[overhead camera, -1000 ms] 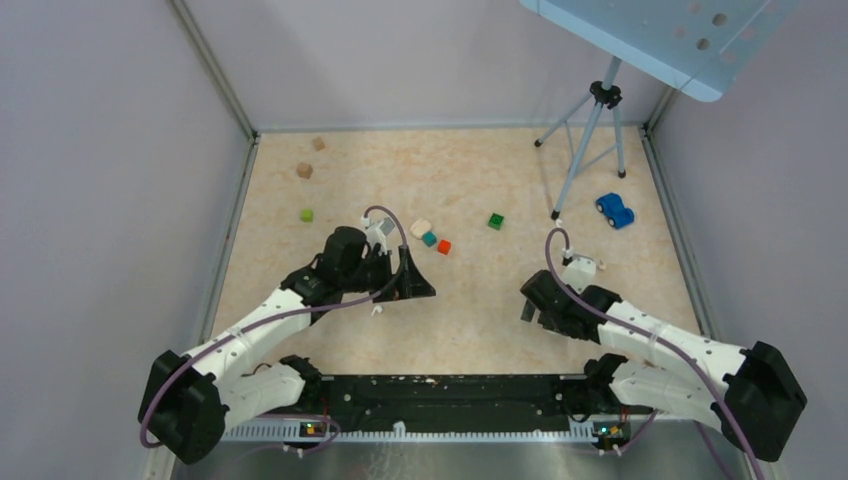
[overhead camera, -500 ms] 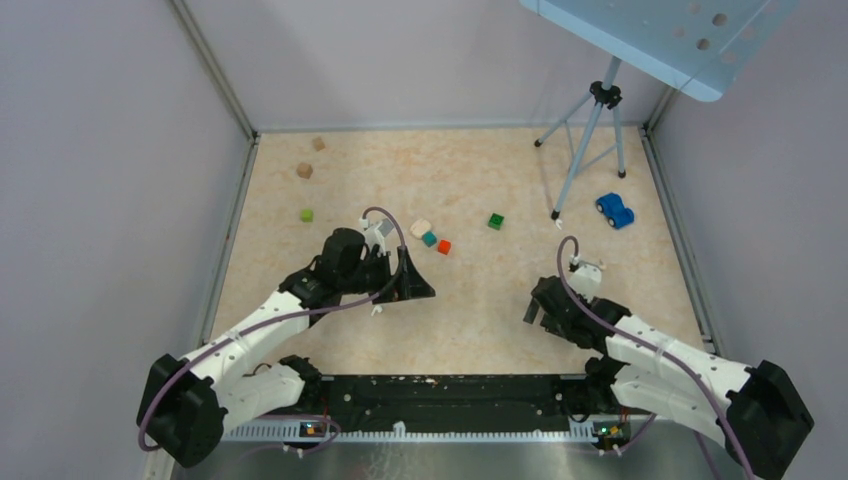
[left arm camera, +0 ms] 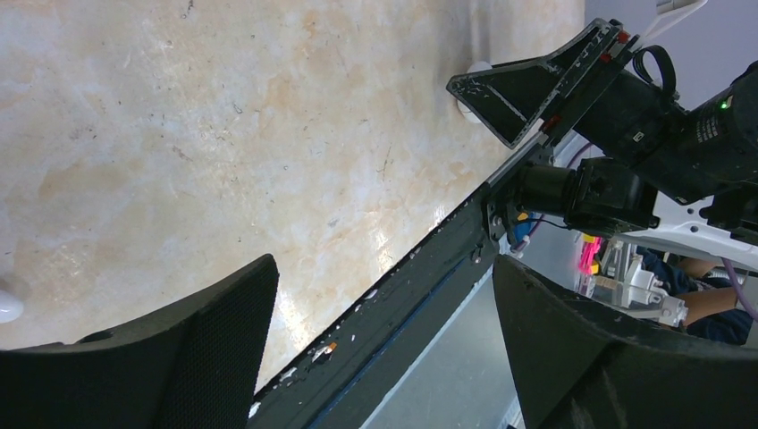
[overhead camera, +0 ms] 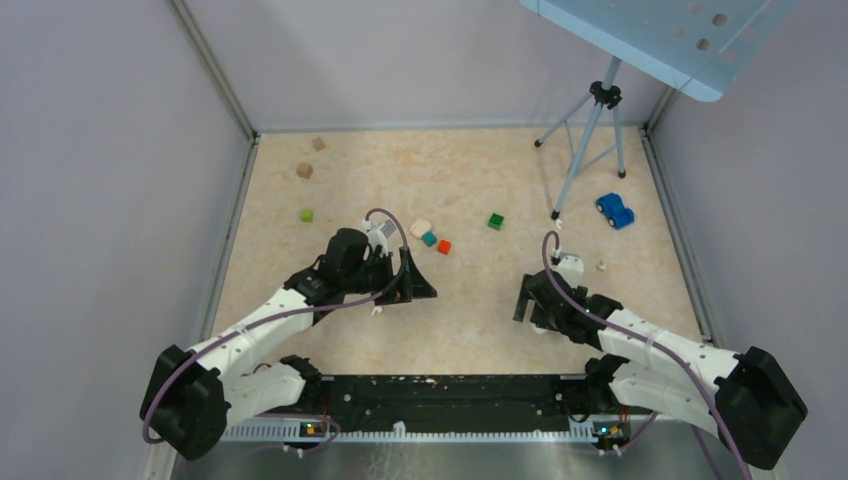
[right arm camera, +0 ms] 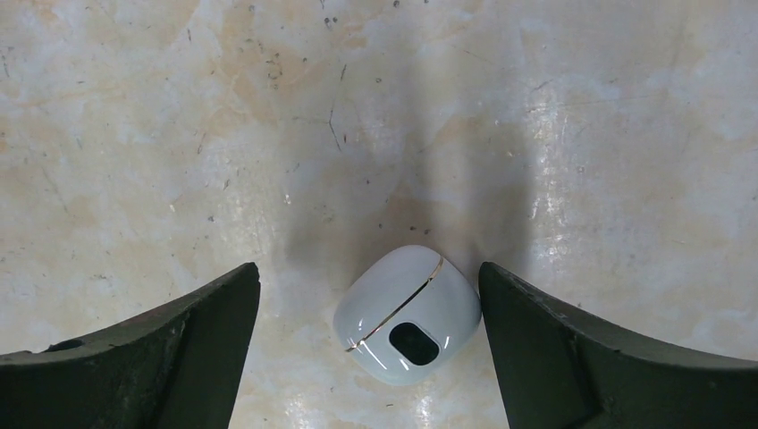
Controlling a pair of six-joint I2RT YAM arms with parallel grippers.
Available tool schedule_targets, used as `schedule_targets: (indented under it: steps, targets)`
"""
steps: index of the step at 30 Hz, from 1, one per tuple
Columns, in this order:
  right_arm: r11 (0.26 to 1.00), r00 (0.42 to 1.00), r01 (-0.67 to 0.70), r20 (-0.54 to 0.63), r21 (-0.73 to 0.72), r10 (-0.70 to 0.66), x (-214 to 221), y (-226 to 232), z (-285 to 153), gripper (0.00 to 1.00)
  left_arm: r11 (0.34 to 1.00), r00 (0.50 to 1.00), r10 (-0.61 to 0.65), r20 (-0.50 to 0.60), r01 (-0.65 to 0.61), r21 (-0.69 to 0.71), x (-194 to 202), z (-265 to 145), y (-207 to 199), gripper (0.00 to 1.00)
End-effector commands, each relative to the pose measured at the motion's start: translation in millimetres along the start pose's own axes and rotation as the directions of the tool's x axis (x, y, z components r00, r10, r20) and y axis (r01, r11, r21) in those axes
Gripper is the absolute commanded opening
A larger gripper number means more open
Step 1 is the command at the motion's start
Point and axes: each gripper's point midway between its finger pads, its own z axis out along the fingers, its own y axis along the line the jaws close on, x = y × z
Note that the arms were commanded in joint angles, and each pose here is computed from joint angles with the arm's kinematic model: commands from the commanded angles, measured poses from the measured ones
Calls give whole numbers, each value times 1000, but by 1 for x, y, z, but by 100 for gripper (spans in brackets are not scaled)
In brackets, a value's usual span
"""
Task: Insert the wireless bluetooth earbuds into the charging case
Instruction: Move the charging case to the center of the board.
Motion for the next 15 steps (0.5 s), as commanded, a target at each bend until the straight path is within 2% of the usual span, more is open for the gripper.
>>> schedule_targets:
  steps: [1, 15]
  targets:
    - [998, 995, -1, -102, -61, -5, 18, 10, -4, 90, 999, 999, 20, 34, -21, 41, -9, -1, -10, 93]
    - [976, 987, -23, -161, -216, -13, 43, 29, -19, 89, 999, 999, 10, 40, -12, 41, -8, -6, -13, 93]
